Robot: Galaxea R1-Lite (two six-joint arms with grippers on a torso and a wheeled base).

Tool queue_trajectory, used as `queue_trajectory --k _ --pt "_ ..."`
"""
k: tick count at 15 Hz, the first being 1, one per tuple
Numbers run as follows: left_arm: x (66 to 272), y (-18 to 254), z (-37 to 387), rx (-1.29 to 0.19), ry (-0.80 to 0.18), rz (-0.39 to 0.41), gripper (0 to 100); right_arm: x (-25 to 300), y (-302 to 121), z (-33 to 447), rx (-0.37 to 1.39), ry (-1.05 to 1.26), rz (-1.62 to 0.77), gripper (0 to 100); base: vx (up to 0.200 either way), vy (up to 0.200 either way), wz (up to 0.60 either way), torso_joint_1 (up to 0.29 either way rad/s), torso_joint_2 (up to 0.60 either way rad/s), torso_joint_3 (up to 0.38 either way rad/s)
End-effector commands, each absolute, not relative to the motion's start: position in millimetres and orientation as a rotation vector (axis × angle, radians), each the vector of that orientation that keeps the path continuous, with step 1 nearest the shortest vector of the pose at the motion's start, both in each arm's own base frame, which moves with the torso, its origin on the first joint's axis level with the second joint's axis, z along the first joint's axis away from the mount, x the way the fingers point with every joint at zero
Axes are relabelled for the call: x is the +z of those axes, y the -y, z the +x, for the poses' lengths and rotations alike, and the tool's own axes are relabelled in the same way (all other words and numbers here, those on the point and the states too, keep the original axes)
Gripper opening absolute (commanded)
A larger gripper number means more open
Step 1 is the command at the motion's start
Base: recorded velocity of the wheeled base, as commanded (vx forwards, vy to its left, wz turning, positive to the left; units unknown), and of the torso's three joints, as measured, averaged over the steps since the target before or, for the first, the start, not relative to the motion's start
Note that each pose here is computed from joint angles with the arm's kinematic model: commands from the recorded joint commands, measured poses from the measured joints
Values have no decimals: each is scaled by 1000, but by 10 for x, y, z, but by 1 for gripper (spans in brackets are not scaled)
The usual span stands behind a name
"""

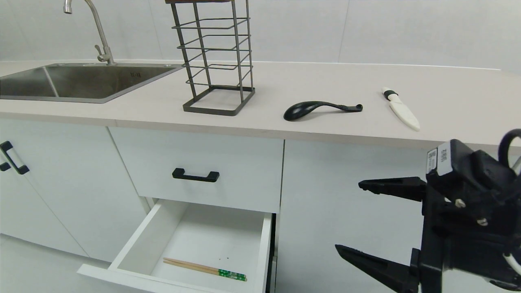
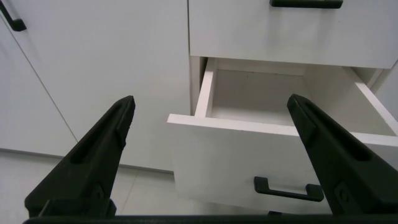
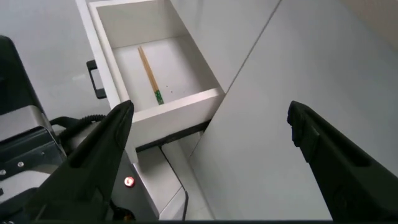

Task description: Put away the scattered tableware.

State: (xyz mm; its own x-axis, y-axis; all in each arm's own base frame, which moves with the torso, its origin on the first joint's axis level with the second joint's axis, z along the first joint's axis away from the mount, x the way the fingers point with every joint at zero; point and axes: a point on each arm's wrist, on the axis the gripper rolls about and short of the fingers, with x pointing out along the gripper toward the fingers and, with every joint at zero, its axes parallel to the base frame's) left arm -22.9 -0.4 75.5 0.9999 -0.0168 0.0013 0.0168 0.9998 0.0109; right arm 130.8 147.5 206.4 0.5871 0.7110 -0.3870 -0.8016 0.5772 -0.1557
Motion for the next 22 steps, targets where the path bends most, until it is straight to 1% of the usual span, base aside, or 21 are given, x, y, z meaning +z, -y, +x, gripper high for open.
queue_trajectory --k 1,2,3,5,7,13,17,19,22 --pt "755 4 -228 -17 0 11 100 2062 -1455 1327 811 -311 -308 100 0 0 0 0 0 0" --pt "755 4 -228 -17 0 11 100 2067 -1440 1326 739 -317 -288 100 0 0 0 0 0 0" --pt "755 4 -228 -17 0 11 100 2062 -1420 1303 726 -329 -262 100 0 0 0 0 0 0" --pt "755 4 -228 -17 0 11 100 2019 -1413 1198 755 -379 -243 100 0 0 0 0 0 0" --pt "755 4 -228 -17 0 11 100 2058 -1433 1146 773 -380 -204 100 0 0 0 0 0 0" --pt "755 4 -228 -17 0 11 100 2034 -1391 1136 751 -396 -179 100 0 0 0 0 0 0" --pt "755 4 -228 -17 0 11 100 2053 -1409 1121 769 -392 -180 100 0 0 0 178 -89 -57" --pt "755 4 -228 -17 0 11 100 2050 -1429 1102 784 -392 -184 100 0 0 0 256 -195 -222" --pt "755 4 -228 -17 0 11 100 2052 -1448 1102 789 -393 -186 100 0 0 0 211 -662 -209"
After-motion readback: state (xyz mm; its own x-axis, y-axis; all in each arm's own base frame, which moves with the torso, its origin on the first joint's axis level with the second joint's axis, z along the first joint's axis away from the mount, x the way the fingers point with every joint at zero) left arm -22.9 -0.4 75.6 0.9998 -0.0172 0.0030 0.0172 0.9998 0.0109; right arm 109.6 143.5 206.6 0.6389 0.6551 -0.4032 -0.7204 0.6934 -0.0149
